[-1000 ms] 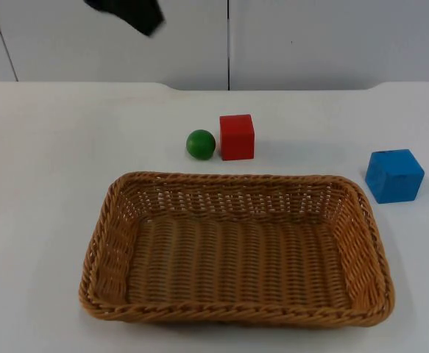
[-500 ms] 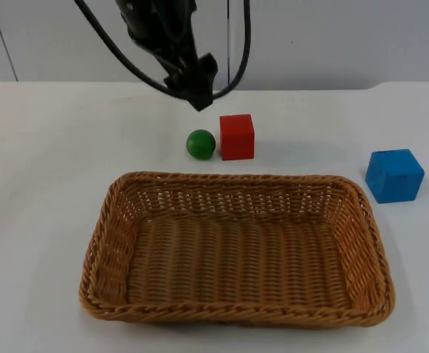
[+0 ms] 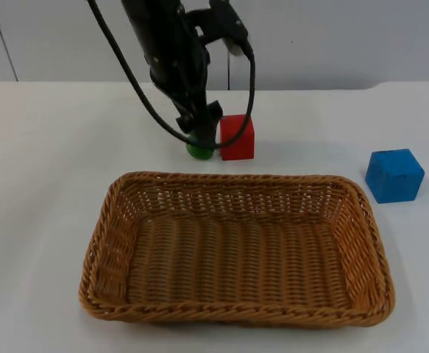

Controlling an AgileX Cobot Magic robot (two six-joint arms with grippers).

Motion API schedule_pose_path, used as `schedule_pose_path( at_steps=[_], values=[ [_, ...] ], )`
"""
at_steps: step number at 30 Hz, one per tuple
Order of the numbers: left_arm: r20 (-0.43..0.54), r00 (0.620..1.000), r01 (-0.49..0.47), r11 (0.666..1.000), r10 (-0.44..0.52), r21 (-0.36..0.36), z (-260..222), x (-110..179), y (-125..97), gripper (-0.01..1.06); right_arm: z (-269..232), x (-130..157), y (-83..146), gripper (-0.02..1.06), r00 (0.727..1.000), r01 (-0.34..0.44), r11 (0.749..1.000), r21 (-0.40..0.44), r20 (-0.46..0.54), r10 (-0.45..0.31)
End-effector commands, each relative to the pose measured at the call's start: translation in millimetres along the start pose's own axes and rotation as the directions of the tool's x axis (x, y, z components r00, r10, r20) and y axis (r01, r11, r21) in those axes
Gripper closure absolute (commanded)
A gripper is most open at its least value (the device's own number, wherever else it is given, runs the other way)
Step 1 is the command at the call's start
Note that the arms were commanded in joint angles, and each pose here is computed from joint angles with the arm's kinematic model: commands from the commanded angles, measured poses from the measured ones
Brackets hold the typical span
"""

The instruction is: Place all geometric objects except the red cube into the basket.

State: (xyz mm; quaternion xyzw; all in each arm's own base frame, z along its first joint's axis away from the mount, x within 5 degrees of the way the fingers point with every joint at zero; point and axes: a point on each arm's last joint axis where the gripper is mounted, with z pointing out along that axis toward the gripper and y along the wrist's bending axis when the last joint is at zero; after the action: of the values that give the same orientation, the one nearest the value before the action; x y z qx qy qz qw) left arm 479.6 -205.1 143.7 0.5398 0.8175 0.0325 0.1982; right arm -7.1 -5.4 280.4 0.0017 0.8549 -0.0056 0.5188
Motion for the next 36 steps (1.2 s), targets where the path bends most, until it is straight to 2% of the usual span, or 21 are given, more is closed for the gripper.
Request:
schedule_pose_path(
  at_steps=[1, 10, 19, 22, 26, 28, 36],
  values=[
    [-0.007, 1.0, -0.023, 1.0, 0.023, -0.009, 5.7, 0.1, -0.6, 0.0, 0.0, 0.3, -0.4, -0.01, 1.0, 0.001, 1.0, 0.011, 0.006, -0.002],
    [0.033, 0.999, -0.035, 0.997, 0.037, -0.073, 23.5, -0.7, 2.4, 0.0, 0.0, 0.3, -0.4, -0.01, 1.0, 0.001, 1.0, 0.011, 0.006, -0.002],
    [0.017, 0.999, -0.031, 0.999, 0.032, -0.044, 36.2, 3.3, -2.3, 0.0, 0.0, 0.3, -0.4, -0.01, 1.0, 0.001, 1.0, 0.011, 0.006, -0.002],
    [0.007, 0.999, -0.034, 0.999, 0.034, -0.028, 42.1, 5.5, -4.9, 0.02, 0.0, 0.3, -0.4, -0.01, 1.0, 0.001, 1.0, 0.011, 0.006, -0.002],
    [0.026, 1.0, -0.015, 1.0, 0.015, -0.021, 46.3, 4.7, -6.4, 0.15, 0.0, 0.3, -0.4, -0.01, 1.0, 0.001, 1.0, 0.011, 0.006, -0.002],
    [0.029, 0.999, -0.014, 1.0, 0.014, -0.022, 47.3, 4.7, -6.4, 0.17, 0.0, 0.3, -0.4, -0.01, 1.0, 0.001, 1.0, 0.011, 0.006, -0.002],
    [0.023, 1.0, -0.014, 1.0, 0.014, -0.013, 53.1, 6.6, -8.4, 0.19, -0.1, 0.3, -0.8, -0.01, 1.0, -0.002, 1.0, 0.016, 0.006, 0.002]
  ],
)
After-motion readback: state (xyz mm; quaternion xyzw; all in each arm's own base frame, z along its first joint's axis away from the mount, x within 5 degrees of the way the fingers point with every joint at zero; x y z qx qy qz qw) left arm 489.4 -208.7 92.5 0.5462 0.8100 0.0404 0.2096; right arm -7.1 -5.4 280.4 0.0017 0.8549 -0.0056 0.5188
